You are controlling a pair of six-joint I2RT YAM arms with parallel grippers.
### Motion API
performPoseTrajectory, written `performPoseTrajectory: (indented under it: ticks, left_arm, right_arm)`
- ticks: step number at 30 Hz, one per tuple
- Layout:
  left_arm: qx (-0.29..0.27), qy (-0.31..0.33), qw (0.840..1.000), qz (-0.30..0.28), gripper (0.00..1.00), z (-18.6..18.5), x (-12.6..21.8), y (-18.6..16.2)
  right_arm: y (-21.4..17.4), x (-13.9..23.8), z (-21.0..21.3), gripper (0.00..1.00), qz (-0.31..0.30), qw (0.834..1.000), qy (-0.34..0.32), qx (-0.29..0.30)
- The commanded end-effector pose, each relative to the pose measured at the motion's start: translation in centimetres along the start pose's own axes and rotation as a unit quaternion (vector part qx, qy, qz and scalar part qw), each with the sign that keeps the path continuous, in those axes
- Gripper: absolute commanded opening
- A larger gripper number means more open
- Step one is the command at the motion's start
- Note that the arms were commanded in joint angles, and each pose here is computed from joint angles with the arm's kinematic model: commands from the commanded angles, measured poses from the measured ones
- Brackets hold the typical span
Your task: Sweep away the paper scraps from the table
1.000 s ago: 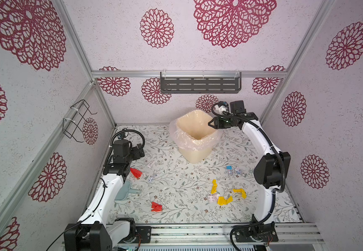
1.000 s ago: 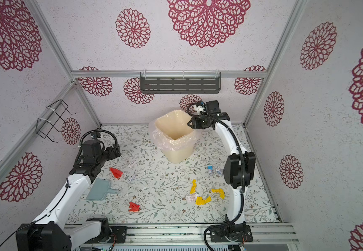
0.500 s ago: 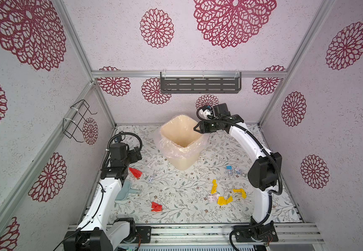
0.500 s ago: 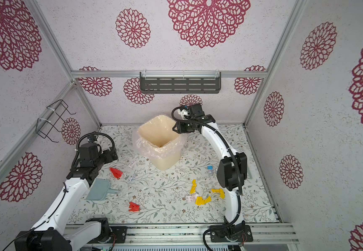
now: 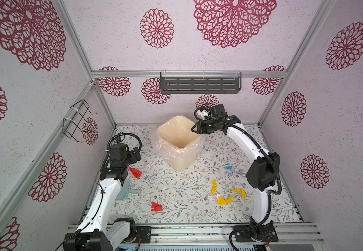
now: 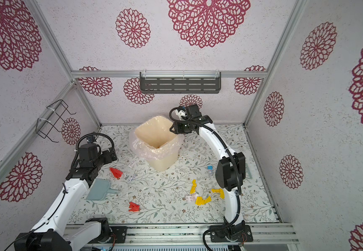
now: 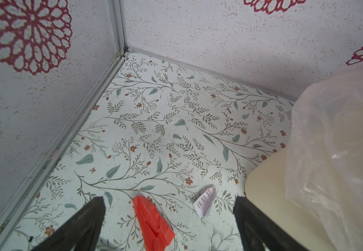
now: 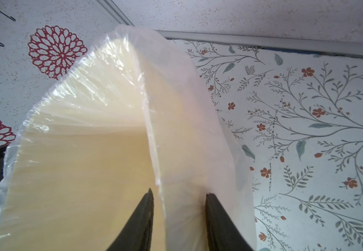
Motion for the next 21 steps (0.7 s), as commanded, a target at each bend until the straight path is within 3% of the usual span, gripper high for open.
performPoseTrajectory:
  ticks: [1, 5, 11, 16, 19, 20, 21]
  left_arm:
    - [0.0, 0.009, 1.0, -0.007, 0.97, 0.5, 0.4, -0.2]
    - [0.001, 0.008, 1.0, -0.006, 0.97, 0.5, 0.5, -0.3]
    - [0.0, 0.003, 1.0, -0.008, 0.97, 0.5, 1.0, -0.2]
    - [0.003, 0.001, 1.0, -0.018, 0.97, 0.5, 1.7, 0.2]
    - [0.004, -0.001, 1.0, -0.02, 0.97, 0.5, 2.0, 0.3]
    - [0.004, -0.002, 1.0, -0.021, 0.97, 0.5, 2.1, 0.4]
    - [0.004, -0.003, 1.0, -0.021, 0.97, 0.5, 2.2, 0.4]
  right_arm:
    - [-0.3, -1.0, 1.3, 0.41, 0.012, 1.0, 0.011, 0.001]
    - [0.0, -0.6, 1.6, 0.46, 0.008, 1.0, 0.008, 0.002]
    - [1.6, 1.8, 1.9, 0.67, -0.021, 0.999, -0.022, 0.009]
    - [2.3, 3.2, 2.0, 0.76, -0.04, 0.999, -0.032, 0.006]
    - [3.0, 4.6, 2.2, 0.9, -0.058, 0.998, -0.034, 0.002]
    - [3.5, 5.9, 2.4, 0.99, -0.073, 0.997, -0.032, -0.004]
    - [3.7, 6.4, 2.3, 0.99, -0.079, 0.996, -0.033, -0.007]
Point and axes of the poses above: each gripper's point midway between its finger pads, its own x axis back along the fingers, its own z axis along the line the jaws close on, y = z × x, the point moved 6 cm from there along x, back along the fingers, and after that the axes turned 8 degrees about -x, right-handed, at the moved point
